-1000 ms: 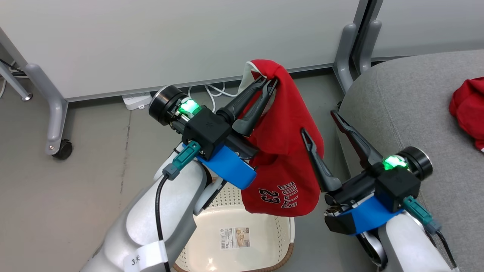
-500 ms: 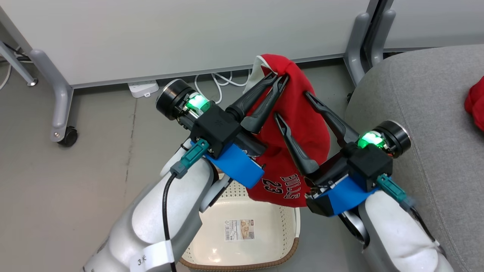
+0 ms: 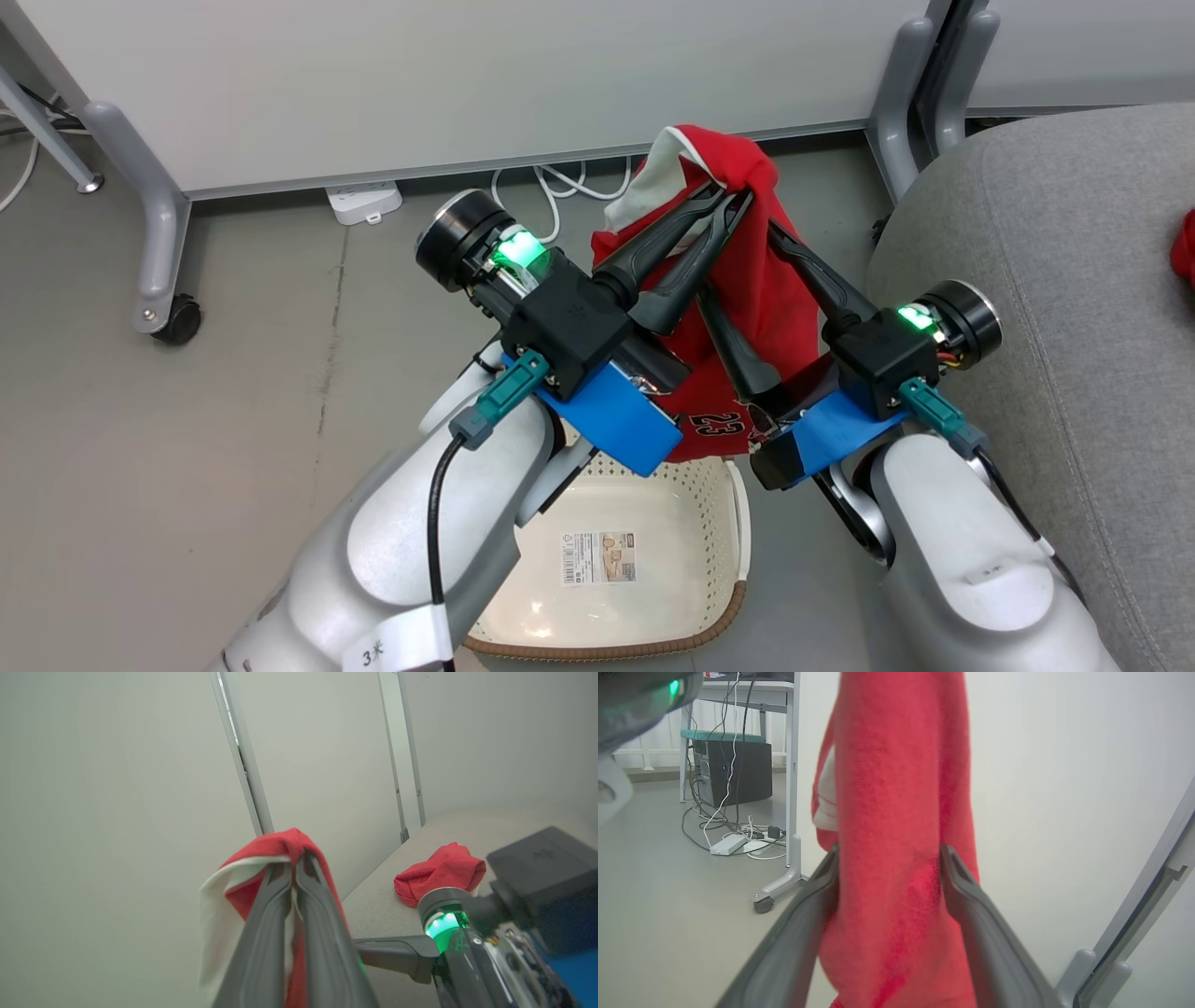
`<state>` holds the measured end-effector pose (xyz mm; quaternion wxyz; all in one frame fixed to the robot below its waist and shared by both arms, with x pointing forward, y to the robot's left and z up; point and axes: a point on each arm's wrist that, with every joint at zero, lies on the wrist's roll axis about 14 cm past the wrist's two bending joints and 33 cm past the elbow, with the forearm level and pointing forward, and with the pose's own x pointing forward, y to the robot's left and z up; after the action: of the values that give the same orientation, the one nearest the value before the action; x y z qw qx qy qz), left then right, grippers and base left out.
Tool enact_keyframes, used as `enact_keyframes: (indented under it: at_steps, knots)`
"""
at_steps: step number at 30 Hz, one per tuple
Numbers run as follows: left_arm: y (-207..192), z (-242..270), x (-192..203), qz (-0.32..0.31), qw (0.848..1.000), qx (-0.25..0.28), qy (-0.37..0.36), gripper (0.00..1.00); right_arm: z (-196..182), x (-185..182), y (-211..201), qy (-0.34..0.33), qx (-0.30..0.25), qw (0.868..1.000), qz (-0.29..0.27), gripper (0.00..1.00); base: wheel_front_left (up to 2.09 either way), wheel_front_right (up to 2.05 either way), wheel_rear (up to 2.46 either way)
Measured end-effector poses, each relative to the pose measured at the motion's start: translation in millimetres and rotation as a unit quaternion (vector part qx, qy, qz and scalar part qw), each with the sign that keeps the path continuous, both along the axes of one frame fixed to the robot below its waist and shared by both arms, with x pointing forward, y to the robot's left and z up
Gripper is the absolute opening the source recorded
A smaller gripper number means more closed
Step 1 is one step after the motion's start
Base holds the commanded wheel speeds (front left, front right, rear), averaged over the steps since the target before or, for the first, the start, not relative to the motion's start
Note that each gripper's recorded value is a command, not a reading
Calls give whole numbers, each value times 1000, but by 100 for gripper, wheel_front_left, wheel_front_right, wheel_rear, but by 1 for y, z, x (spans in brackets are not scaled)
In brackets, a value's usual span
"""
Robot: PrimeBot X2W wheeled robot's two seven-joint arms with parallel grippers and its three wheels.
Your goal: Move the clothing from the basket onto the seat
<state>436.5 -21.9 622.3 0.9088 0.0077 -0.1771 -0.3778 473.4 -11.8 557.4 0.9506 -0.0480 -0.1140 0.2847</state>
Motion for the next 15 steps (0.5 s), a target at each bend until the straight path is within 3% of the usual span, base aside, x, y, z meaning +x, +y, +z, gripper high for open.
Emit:
enact_keyframes:
  at_steps: [2,3,4,15]
  knots:
    - [0,0,0,-1,1000,0,-1,0,-1,3,1,3,0,1000,0,100,0,0,0]
    - [-1,1,0,-1,1000,0,-1,0,-2,3,1,6,0,1000,-1,20,0,0,0]
    - [-1,1,-1,-1,1000,0,-2,0,-4,3,2,9,0,1000,-1,0,0,0,0]
    - [-2,2,-2,-4,1000,0,-3,0,-5,3,3,16,4,1000,-1,0,0,0,0]
